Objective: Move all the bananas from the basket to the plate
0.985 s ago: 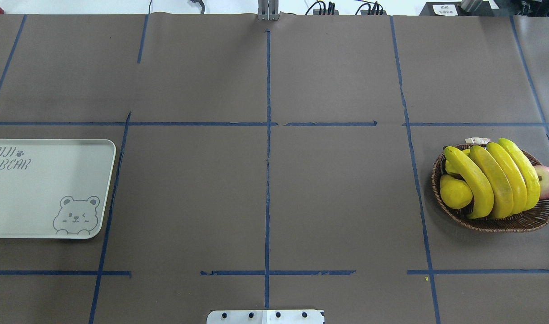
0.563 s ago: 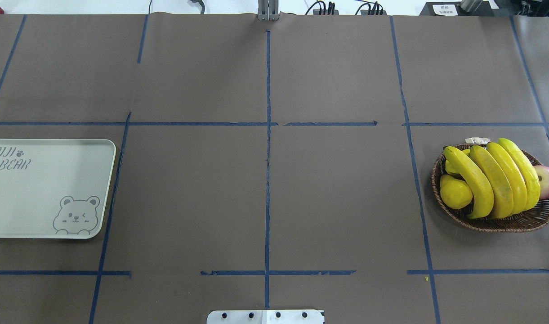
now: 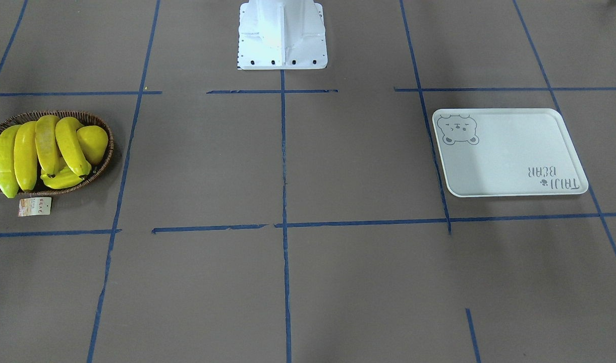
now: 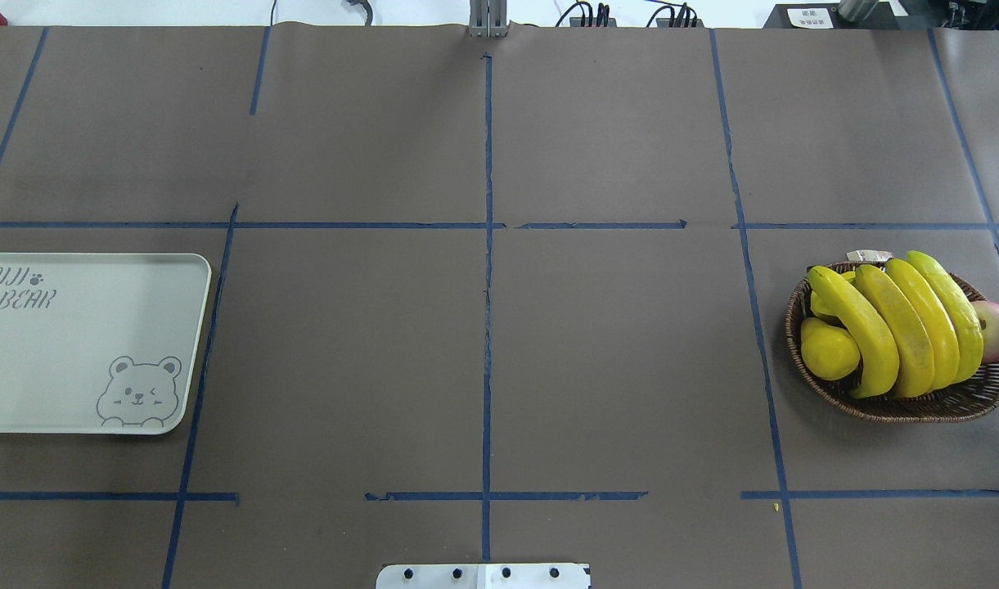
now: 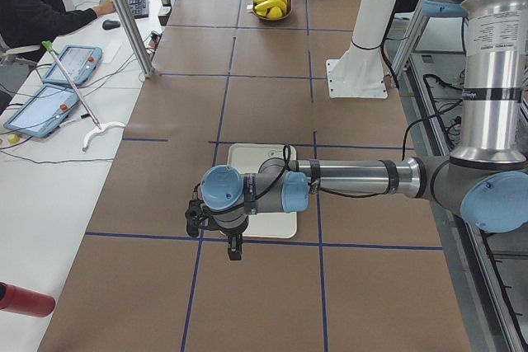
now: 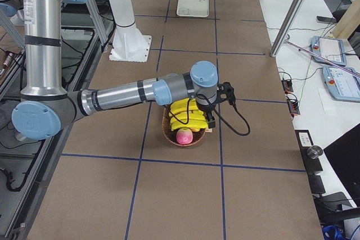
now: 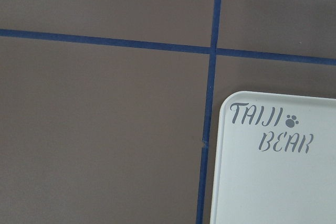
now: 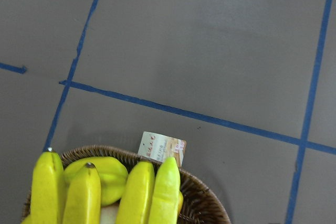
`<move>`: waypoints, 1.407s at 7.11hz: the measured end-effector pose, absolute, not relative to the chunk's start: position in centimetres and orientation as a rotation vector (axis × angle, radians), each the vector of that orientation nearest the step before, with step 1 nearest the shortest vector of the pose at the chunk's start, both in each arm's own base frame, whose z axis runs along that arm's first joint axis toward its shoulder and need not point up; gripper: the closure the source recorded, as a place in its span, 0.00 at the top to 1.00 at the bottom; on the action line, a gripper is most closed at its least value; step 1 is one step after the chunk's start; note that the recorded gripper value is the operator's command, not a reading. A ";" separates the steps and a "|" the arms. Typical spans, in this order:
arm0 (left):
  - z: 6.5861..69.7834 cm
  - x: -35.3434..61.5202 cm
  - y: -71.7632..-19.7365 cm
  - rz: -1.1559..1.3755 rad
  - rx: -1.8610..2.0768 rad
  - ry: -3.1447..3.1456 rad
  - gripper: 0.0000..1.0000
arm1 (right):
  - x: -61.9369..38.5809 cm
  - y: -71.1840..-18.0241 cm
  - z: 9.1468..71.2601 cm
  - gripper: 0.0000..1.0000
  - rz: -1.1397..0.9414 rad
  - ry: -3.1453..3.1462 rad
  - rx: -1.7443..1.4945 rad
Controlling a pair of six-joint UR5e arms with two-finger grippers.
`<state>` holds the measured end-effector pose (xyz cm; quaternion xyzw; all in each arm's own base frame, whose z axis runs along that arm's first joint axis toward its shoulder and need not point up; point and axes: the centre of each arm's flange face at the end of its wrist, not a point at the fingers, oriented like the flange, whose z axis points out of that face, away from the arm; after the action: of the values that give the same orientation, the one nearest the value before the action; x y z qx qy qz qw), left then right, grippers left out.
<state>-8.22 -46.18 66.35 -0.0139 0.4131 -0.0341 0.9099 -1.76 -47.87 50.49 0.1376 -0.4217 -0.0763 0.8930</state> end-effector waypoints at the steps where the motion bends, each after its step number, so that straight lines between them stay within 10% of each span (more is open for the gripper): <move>1: 66.3 -8.2 -46.2 -0.070 -0.028 0.852 1.00 | -4.3 -47.5 49.8 0.99 -0.129 -0.887 0.311; 10: 66.5 -8.2 -46.0 -0.070 -0.031 0.854 1.00 | -17.4 -40.0 47.0 0.82 -0.181 -0.896 0.257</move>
<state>-8.20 -45.99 66.47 -0.0149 0.4138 -0.0341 0.9096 -17.41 -40.02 47.03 0.1238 -0.4312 -0.0874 0.8895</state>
